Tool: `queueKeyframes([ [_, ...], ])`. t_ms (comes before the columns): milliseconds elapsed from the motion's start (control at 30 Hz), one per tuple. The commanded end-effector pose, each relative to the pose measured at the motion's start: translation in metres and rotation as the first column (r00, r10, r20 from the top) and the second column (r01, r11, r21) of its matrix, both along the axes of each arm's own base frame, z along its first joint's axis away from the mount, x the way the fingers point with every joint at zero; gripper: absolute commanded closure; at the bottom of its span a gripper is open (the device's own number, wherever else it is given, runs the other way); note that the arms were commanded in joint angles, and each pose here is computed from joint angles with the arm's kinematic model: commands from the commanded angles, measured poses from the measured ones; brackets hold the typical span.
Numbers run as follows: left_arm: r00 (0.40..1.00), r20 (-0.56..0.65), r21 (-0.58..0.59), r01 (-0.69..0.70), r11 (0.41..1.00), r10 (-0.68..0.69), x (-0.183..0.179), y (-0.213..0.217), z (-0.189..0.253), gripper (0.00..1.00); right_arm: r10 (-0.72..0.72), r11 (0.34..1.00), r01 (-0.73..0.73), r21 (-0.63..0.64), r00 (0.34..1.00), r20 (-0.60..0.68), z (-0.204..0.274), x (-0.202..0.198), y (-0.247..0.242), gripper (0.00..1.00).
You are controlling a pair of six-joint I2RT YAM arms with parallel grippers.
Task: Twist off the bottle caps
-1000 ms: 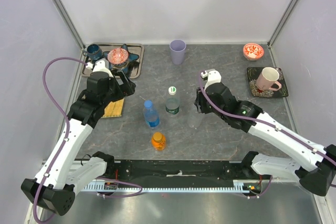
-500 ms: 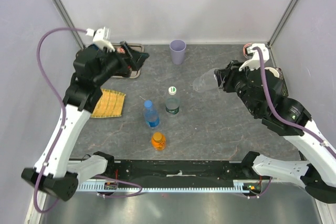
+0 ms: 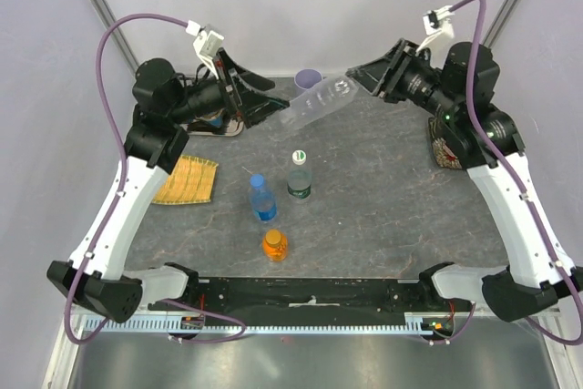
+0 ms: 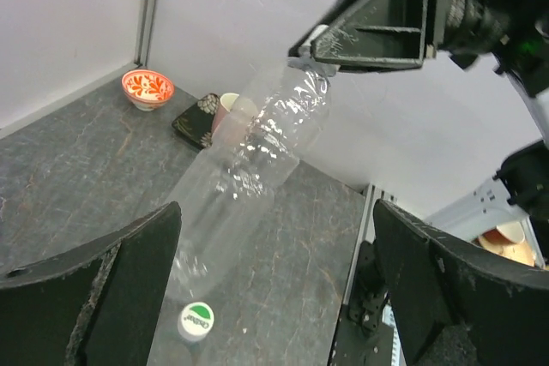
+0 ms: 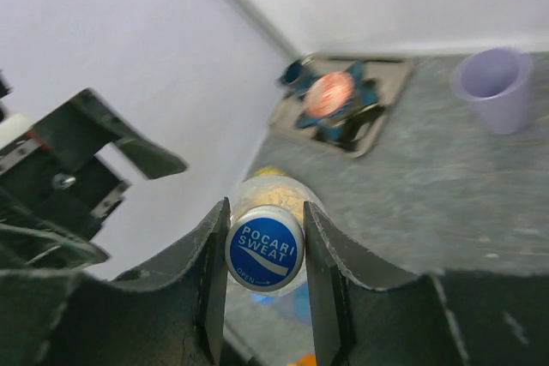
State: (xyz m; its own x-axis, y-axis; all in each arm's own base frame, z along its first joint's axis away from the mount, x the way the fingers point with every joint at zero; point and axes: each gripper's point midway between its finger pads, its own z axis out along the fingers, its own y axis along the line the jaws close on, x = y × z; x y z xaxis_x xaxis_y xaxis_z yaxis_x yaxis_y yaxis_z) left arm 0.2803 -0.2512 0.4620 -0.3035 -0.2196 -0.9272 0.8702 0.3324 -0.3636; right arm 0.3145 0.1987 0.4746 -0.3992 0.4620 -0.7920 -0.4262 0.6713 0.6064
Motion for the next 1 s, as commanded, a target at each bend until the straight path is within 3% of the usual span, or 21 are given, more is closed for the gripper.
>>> queueKeyframes([
  [0,0.983,0.167,0.034,0.071,0.997,-0.076,-0.035,0.0,0.009,0.0,0.345,0.924,-0.347,0.163,0.938,0.042,0.029,-0.037,0.047,1.0],
  [667,0.983,0.153,0.182,0.077,0.98,-0.105,-0.031,-0.03,-0.024,0.01,0.541,0.822,-0.538,0.187,0.84,0.042,0.024,-0.045,0.082,1.0],
  [733,0.98,0.161,0.186,0.083,0.979,-0.113,-0.034,-0.03,-0.025,0.07,0.546,0.819,-0.543,0.186,0.837,0.041,0.024,-0.046,0.083,1.0],
  [867,0.98,0.16,0.194,0.09,0.977,-0.122,-0.038,-0.029,-0.031,0.29,0.552,0.816,-0.549,0.18,0.833,0.039,0.021,-0.048,0.083,1.0],
  [967,0.98,0.151,0.195,0.099,0.976,-0.13,-0.042,-0.029,-0.035,0.29,0.557,0.813,-0.555,0.177,0.829,0.044,0.022,-0.052,0.083,1.0],
])
